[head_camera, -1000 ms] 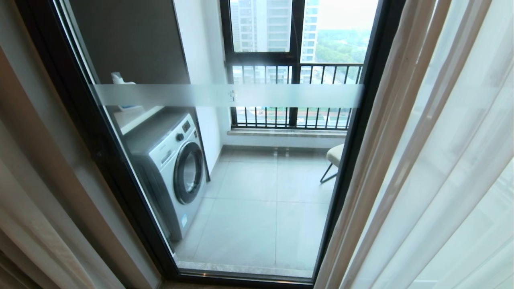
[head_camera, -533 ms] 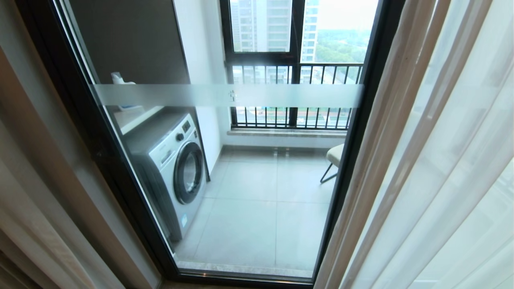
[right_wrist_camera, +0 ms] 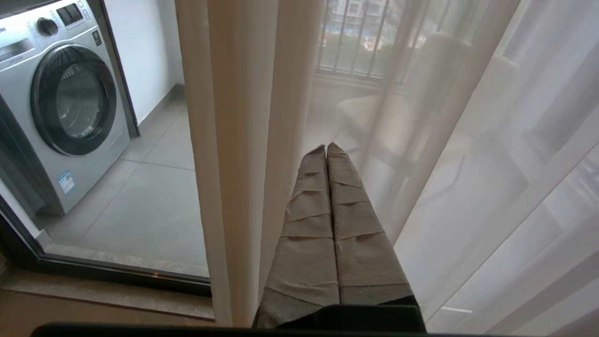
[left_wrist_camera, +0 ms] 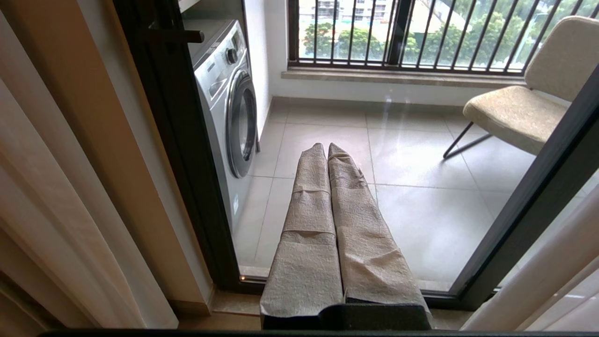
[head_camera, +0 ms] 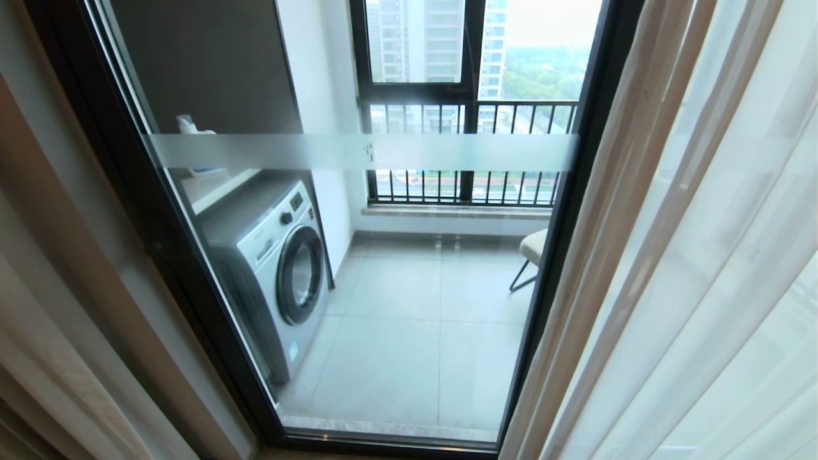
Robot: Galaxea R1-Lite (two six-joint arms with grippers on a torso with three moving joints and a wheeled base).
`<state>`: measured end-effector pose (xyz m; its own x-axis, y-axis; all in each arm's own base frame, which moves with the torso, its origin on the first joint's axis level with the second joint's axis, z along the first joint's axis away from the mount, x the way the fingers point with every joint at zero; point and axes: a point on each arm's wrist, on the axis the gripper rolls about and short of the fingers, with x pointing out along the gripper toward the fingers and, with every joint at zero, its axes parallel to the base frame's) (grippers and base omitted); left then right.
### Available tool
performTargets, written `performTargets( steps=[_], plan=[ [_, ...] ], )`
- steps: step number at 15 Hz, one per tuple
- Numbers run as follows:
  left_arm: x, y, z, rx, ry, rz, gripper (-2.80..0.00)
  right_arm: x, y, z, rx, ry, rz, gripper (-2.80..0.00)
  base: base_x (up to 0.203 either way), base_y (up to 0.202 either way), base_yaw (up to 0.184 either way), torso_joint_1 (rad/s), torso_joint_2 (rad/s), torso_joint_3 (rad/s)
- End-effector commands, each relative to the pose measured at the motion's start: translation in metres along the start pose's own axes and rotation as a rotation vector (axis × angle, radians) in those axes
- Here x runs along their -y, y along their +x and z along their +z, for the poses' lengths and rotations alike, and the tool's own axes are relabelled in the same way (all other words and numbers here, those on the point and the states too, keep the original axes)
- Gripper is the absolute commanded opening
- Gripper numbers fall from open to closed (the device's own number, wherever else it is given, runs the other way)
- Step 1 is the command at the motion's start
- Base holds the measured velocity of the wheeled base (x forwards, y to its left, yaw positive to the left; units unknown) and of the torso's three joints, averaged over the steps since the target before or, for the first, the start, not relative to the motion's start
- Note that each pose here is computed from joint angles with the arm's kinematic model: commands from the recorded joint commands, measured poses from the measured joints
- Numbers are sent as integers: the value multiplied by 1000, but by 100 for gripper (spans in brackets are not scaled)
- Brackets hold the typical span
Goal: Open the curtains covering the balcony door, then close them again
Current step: Pull the inner curtains open on both sides
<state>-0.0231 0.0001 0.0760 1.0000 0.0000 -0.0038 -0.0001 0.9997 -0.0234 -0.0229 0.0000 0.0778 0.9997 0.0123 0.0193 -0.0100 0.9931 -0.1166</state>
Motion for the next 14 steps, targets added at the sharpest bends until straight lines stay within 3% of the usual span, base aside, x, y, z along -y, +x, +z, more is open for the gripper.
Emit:
performTargets(
  steps=[1, 4, 11, 14],
  plan=[
    [0, 0, 0, 1, 0, 0, -280, 1, -2, 7, 27, -4, 8, -280, 0, 0, 0, 0, 0, 0],
    [0, 0, 0, 1, -1, 0, -280, 0, -8, 29, 102, -11, 136, -280, 0, 0, 0, 0, 0, 0],
    [0, 0, 0, 1, 0, 0, -280, 8, 16, 99, 45, -10, 213, -280, 0, 0, 0, 0, 0, 0],
    [0, 0, 0, 1, -1, 0, -280, 10, 41, 136, 63, -8, 305, -280, 0, 0, 0, 0, 0, 0]
  ],
)
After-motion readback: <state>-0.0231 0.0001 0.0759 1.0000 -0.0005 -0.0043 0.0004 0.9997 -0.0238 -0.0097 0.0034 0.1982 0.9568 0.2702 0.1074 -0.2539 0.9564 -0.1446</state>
